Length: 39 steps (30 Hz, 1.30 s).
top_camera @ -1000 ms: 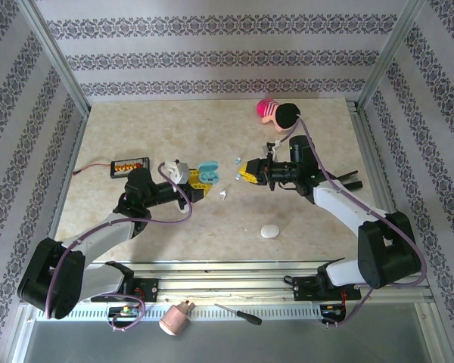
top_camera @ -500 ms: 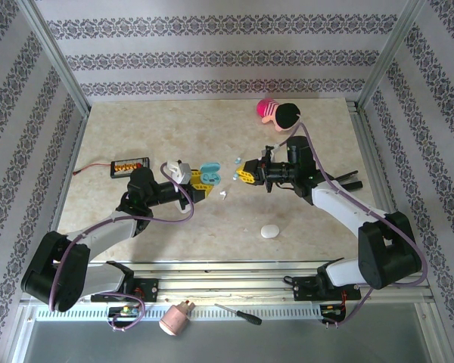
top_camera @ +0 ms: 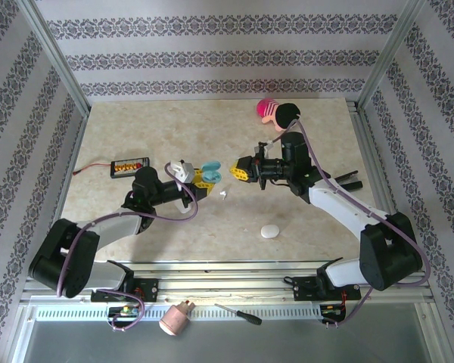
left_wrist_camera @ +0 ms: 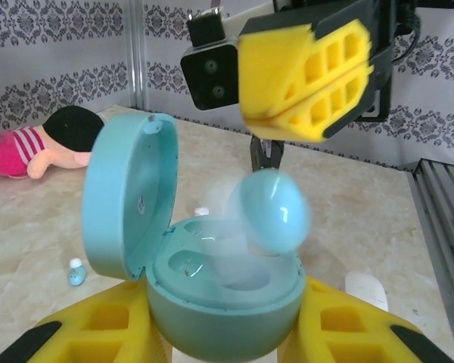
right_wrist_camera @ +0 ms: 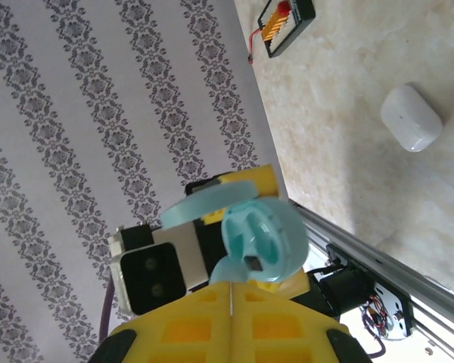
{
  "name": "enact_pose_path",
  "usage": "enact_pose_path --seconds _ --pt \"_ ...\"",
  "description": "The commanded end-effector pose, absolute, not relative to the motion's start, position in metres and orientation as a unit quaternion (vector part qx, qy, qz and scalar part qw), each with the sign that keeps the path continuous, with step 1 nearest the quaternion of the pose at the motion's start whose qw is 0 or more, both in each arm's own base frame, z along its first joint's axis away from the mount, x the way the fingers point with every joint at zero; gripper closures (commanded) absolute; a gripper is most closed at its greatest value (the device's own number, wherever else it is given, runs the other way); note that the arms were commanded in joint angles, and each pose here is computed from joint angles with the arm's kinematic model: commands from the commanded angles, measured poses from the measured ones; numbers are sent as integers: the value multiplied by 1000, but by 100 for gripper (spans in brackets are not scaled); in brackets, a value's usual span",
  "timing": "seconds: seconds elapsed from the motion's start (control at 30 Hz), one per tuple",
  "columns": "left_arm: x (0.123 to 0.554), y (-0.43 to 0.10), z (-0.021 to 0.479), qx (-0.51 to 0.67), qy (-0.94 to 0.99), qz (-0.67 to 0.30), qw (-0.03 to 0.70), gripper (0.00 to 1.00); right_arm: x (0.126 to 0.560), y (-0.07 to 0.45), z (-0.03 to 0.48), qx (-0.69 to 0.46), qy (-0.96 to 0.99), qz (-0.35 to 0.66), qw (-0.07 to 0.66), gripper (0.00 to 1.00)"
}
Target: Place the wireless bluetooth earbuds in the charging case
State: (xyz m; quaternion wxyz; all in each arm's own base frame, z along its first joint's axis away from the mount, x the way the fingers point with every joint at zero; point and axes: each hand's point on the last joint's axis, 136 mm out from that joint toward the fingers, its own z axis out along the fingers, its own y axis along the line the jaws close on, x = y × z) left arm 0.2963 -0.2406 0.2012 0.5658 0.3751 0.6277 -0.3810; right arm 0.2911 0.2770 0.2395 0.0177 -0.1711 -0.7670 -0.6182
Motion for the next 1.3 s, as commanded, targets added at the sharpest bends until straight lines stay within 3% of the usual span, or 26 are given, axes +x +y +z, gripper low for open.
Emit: enact_pose_path --seconds 0.0,0.33,0.6,0.77,0.93,1.1,1.27 --pt "299 -243 225 376 589 -383 605 71 293 278 264 -142 -759 -634 -18 95" --pt "310 -241 214 363 610 -371 598 71 304 263 245 -121 -785 -602 -80 88" --pt "326 -231 215 343 623 -355 607 72 307 242 215 -80 -838 -515 -164 64" --pt "348 -200 207 299 650 -309 627 71 293 248 181 8 -889 -413 -196 52" --pt "366 -166 209 259 665 -265 649 71 270 276 158 89 -906 -359 -205 46" --pt "378 -134 211 224 671 -239 665 72 243 315 139 227 -895 -320 -211 44" --pt "385 -105 214 182 679 -227 674 72 213 348 118 391 -858 -237 -234 49"
